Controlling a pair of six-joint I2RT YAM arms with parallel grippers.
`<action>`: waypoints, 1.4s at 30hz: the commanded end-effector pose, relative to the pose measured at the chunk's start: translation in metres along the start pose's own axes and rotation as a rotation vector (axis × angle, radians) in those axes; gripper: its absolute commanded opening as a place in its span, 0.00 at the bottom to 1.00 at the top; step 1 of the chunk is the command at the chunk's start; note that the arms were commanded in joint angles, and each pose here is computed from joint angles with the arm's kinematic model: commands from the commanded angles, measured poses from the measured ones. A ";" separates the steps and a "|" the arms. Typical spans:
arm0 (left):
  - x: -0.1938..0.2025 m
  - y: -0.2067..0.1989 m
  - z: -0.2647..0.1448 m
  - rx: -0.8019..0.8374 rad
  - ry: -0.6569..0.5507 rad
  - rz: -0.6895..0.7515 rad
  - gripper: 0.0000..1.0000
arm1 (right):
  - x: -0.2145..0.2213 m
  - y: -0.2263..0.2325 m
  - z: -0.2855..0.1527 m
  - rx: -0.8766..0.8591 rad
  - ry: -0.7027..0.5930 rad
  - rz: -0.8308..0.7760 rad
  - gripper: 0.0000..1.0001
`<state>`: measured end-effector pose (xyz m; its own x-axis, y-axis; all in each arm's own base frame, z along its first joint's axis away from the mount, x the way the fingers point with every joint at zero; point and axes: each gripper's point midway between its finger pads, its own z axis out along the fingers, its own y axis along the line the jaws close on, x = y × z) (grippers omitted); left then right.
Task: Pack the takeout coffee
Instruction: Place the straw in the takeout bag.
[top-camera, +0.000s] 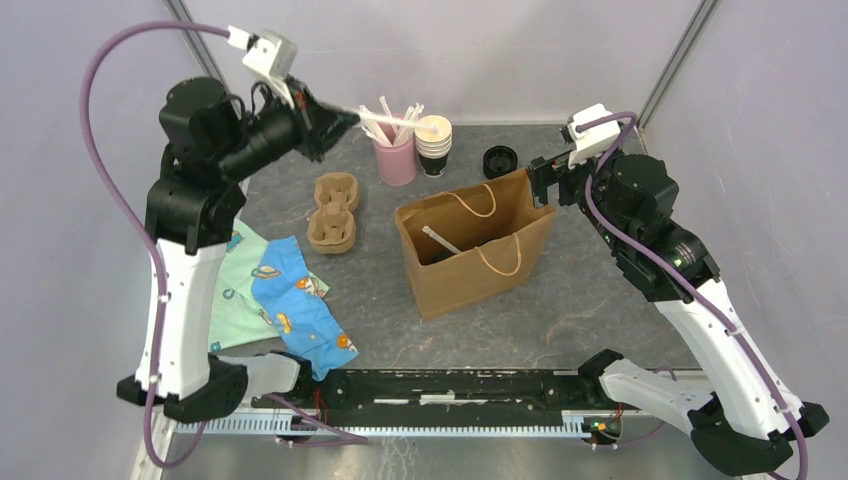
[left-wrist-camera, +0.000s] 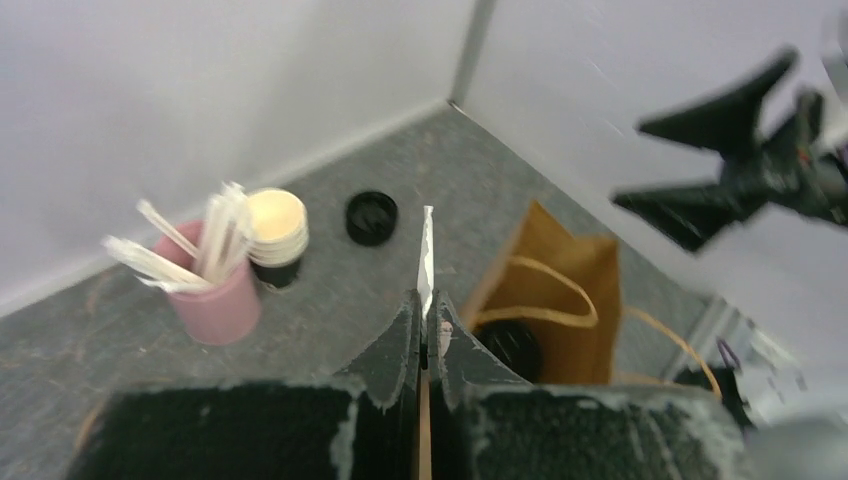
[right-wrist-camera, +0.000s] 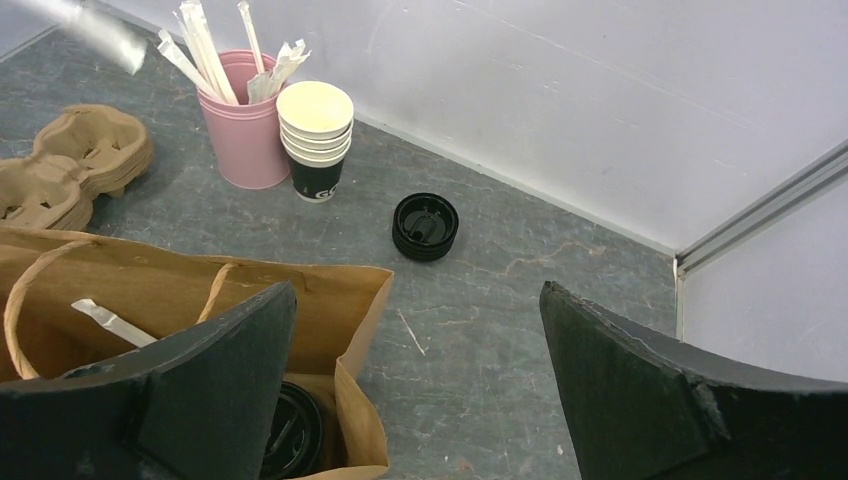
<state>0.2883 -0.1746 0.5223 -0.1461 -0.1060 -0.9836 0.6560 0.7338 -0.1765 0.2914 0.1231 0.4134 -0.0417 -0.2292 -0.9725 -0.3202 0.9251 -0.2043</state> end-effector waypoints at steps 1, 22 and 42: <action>0.040 -0.026 -0.012 0.177 0.086 0.064 0.02 | -0.010 -0.002 0.001 0.014 -0.038 0.012 0.98; 0.058 -0.058 -0.073 0.201 0.109 0.107 0.02 | -0.001 0.008 0.022 -0.010 0.033 0.013 0.98; 0.137 -0.093 0.007 0.491 0.365 -0.099 0.82 | 0.000 -0.015 -0.008 0.082 0.005 0.034 0.98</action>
<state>0.2151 -0.2533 0.3822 -0.4573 0.1728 -0.8724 0.8490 0.3767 -0.3705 0.2965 0.1227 0.4039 -0.0852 -0.2332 -0.9687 -0.3030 0.9322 -0.1977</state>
